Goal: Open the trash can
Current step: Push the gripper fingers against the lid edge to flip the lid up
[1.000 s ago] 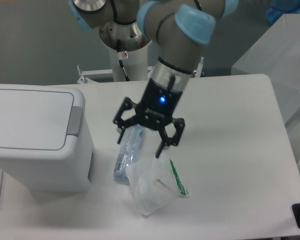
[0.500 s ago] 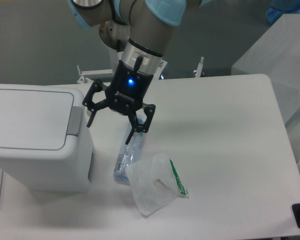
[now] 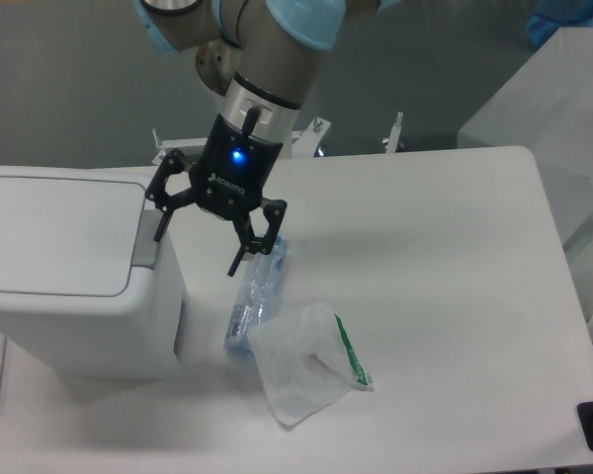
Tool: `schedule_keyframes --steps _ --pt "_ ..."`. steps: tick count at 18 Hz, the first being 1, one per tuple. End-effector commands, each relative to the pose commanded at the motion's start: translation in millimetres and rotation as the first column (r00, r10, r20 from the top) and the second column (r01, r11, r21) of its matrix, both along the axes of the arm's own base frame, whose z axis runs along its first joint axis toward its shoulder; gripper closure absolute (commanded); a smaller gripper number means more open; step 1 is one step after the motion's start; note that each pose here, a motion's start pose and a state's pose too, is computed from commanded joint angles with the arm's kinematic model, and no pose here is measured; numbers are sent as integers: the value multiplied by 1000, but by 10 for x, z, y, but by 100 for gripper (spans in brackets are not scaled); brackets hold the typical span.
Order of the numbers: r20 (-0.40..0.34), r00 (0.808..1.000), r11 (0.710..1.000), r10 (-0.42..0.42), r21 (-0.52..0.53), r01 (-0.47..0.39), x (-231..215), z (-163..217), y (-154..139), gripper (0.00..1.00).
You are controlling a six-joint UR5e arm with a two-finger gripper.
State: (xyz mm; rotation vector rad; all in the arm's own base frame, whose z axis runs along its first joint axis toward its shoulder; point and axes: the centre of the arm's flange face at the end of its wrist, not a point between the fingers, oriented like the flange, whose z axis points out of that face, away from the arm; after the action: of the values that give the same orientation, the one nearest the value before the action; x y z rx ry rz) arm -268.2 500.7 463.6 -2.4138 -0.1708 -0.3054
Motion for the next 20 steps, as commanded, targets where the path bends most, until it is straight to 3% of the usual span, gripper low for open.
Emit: schedule_keyframes --steps 20 --pt "13 1000 1000 -8 -13 9 12 -110 33 0"
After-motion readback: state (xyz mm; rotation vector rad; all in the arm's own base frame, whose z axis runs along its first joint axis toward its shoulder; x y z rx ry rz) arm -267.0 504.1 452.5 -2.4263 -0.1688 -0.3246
